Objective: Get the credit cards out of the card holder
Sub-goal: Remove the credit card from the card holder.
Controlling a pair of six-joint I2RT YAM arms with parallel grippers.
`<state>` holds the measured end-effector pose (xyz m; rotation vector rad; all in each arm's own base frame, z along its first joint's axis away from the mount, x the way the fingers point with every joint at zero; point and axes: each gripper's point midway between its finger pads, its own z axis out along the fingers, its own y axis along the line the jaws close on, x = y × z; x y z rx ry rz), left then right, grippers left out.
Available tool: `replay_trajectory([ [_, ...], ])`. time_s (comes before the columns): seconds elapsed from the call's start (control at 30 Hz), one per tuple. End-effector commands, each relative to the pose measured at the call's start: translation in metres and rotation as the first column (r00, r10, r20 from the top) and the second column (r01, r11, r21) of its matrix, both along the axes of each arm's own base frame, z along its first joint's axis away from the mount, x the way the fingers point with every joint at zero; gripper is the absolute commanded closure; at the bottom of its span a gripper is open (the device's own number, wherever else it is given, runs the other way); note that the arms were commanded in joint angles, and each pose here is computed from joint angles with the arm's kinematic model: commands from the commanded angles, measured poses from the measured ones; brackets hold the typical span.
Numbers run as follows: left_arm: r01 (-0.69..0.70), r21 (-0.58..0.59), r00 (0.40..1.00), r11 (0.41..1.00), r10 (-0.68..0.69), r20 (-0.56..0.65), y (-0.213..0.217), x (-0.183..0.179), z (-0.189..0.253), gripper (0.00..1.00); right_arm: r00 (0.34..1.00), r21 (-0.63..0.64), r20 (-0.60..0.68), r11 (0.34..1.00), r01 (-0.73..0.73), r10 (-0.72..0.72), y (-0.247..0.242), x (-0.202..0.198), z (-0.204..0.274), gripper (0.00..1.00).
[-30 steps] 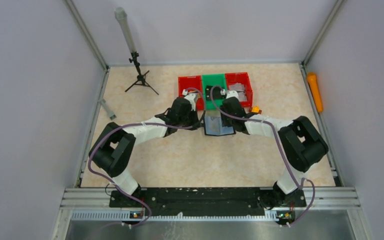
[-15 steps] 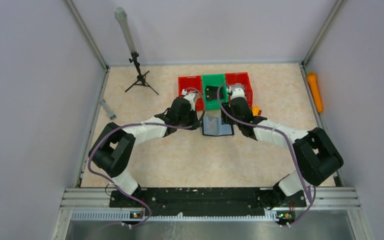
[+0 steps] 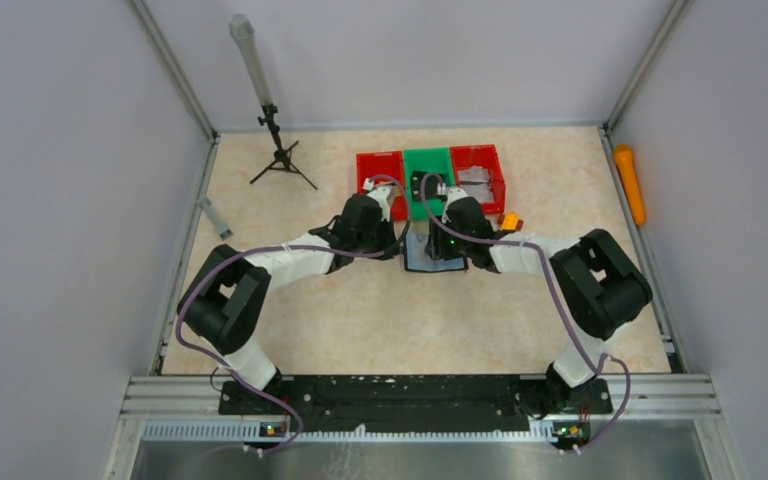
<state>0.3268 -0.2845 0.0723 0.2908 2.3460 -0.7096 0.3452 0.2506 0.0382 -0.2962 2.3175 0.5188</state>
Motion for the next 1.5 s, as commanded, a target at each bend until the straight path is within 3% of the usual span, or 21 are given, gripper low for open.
replay_trajectory([
  [0.0, 0.011, -0.043, 1.000, 0.999, -0.010, 0.025, -0.005, 0.004, 0.017, 1.00, 1.000, 0.024, -0.014, 1.000, 0.011, -0.011, 0.006, 0.014, 0.007, 0.60],
  [0.27, 0.033, -0.101, 0.999, 0.994, -0.033, 0.008, -0.008, 0.002, 0.017, 0.99, 0.997, 0.036, -0.075, 0.999, -0.001, 0.003, 0.008, 0.013, -0.008, 0.73],
  [0.47, -0.050, -0.012, 0.993, 0.999, 0.048, -0.108, 0.007, 0.012, -0.013, 0.92, 0.994, 0.071, -0.106, 0.997, -0.034, 0.041, 0.014, 0.009, -0.014, 0.78],
  [0.57, -0.074, 0.031, 0.982, 0.997, 0.078, -0.172, 0.013, 0.011, -0.029, 0.80, 0.993, 0.066, -0.114, 0.997, -0.032, 0.039, 0.014, 0.010, -0.016, 0.79],
  [0.7, -0.059, 0.011, 0.979, 0.998, 0.060, -0.193, 0.009, 0.010, -0.031, 0.52, 0.991, 0.066, -0.126, 0.997, -0.034, 0.043, 0.015, 0.009, -0.018, 0.79],
  [0.8, -0.053, -0.010, 0.976, 0.999, 0.050, -0.213, 0.008, 0.009, -0.033, 0.44, 0.991, 0.066, -0.130, 0.997, -0.036, 0.044, 0.015, 0.008, -0.019, 0.79],
  [0.9, -0.042, -0.068, 0.967, 0.997, 0.024, -0.254, 0.004, 0.009, -0.036, 0.43, 0.989, 0.074, -0.137, 0.996, -0.043, 0.053, 0.016, 0.007, -0.021, 0.79],
  [1.2, 0.015, -0.175, 0.939, 0.985, -0.074, -0.337, -0.012, 0.000, -0.044, 0.62, 0.977, 0.192, -0.169, 0.977, -0.095, 0.128, 0.035, -0.003, -0.017, 0.82],
  [1.47, 0.019, -0.282, 0.960, 0.959, -0.097, -0.264, -0.014, 0.004, -0.023, 0.98, 0.966, 0.392, -0.180, 0.914, -0.103, 0.186, 0.041, -0.007, -0.005, 0.87],
])
